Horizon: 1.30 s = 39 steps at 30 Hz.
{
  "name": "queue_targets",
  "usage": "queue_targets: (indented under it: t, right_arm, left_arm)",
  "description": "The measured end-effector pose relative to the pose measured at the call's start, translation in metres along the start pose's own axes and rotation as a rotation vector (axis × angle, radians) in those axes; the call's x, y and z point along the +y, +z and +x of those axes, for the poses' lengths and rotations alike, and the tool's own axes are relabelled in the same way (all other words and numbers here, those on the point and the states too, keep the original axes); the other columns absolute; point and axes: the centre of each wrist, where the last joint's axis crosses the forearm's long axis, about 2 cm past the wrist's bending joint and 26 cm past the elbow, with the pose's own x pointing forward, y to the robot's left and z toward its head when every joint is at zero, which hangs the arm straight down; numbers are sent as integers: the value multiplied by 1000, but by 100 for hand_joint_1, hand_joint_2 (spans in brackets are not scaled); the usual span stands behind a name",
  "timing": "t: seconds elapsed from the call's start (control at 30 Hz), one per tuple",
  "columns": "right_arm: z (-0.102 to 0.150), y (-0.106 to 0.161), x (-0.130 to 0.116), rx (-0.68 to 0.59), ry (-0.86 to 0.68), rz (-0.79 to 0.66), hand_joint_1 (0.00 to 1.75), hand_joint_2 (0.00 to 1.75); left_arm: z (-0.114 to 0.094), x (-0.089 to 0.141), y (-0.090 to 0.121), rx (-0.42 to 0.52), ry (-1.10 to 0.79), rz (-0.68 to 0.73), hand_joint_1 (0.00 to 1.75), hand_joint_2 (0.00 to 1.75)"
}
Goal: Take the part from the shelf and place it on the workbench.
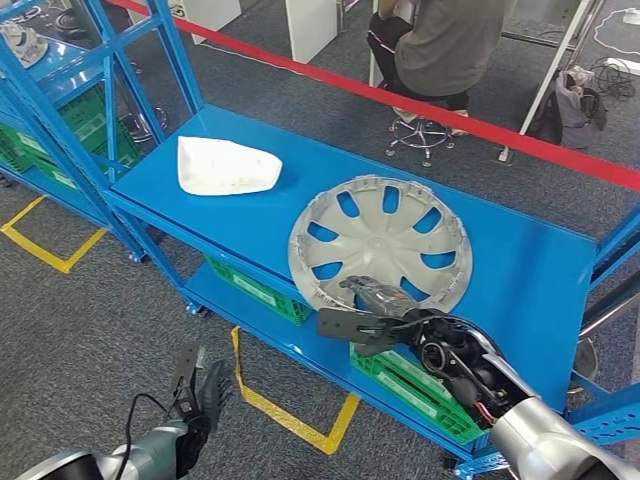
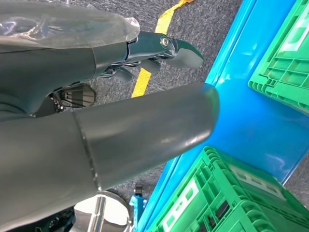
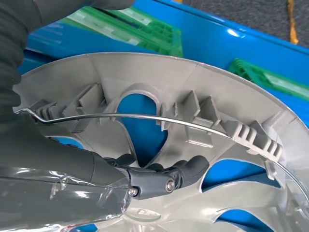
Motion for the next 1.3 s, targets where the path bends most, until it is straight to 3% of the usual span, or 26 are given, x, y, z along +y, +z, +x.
queue_targets:
  t: [0.87, 1.3]
  right_arm:
    - [13, -10, 6, 4, 62, -13, 0, 175]
    - [10, -14, 23, 104, 271, -85, 0, 175]
  left_arm:
    - [3, -6, -3, 4, 3, -7, 0, 0]
    - [6, -12, -6, 1, 14, -5, 0, 0]
